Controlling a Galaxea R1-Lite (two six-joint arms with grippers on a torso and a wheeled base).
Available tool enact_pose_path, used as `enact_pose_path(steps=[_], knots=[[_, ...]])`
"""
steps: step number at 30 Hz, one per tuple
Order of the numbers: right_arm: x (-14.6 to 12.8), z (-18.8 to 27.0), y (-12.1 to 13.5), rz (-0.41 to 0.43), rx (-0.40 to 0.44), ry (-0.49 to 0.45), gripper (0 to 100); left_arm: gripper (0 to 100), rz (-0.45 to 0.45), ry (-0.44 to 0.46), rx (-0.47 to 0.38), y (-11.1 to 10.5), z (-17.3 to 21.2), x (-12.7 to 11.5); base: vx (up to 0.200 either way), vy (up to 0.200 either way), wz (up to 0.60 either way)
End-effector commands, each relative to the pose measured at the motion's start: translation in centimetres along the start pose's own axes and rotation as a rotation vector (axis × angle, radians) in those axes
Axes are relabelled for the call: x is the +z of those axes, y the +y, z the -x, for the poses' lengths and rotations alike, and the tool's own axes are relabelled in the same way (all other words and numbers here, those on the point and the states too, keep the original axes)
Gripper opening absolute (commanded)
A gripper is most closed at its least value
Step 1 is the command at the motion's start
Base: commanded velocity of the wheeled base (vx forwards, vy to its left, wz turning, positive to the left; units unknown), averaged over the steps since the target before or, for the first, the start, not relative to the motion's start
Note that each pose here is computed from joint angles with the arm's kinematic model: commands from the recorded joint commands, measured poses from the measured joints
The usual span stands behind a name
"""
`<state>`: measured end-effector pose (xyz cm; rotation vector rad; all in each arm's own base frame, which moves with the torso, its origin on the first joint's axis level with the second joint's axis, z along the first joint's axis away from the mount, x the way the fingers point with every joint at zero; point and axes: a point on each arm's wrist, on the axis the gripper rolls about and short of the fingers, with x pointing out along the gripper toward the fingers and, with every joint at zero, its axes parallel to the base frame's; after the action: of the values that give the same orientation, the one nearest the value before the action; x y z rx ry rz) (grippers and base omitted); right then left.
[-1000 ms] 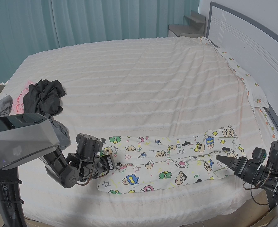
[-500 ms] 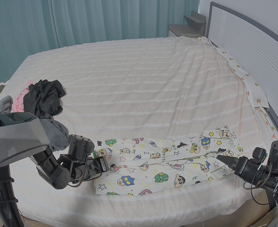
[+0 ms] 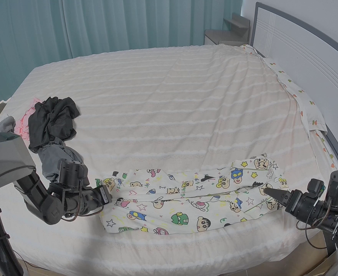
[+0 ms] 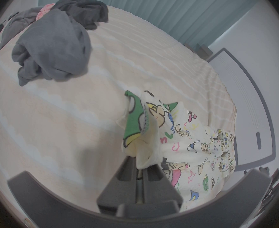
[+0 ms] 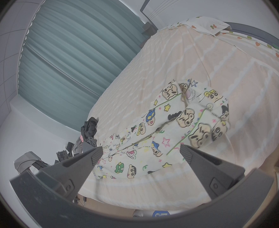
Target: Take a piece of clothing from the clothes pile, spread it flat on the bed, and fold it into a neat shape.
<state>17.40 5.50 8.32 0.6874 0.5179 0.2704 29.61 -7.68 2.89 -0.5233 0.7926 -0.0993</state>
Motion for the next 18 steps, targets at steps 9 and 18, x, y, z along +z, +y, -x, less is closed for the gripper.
enact_pose_path(steps=[9,18], knots=[[-0.2,0.2,-0.4,-0.008,-0.021,0.006,100,0,0.144,-0.076,-0.031,4.9,4.8,3.4,0.000,0.000,0.00],[-0.1,0.3,-0.5,-0.011,-0.025,0.000,100,0,0.246,-0.166,-0.040,8.9,8.4,6.0,0.000,0.000,0.00]])
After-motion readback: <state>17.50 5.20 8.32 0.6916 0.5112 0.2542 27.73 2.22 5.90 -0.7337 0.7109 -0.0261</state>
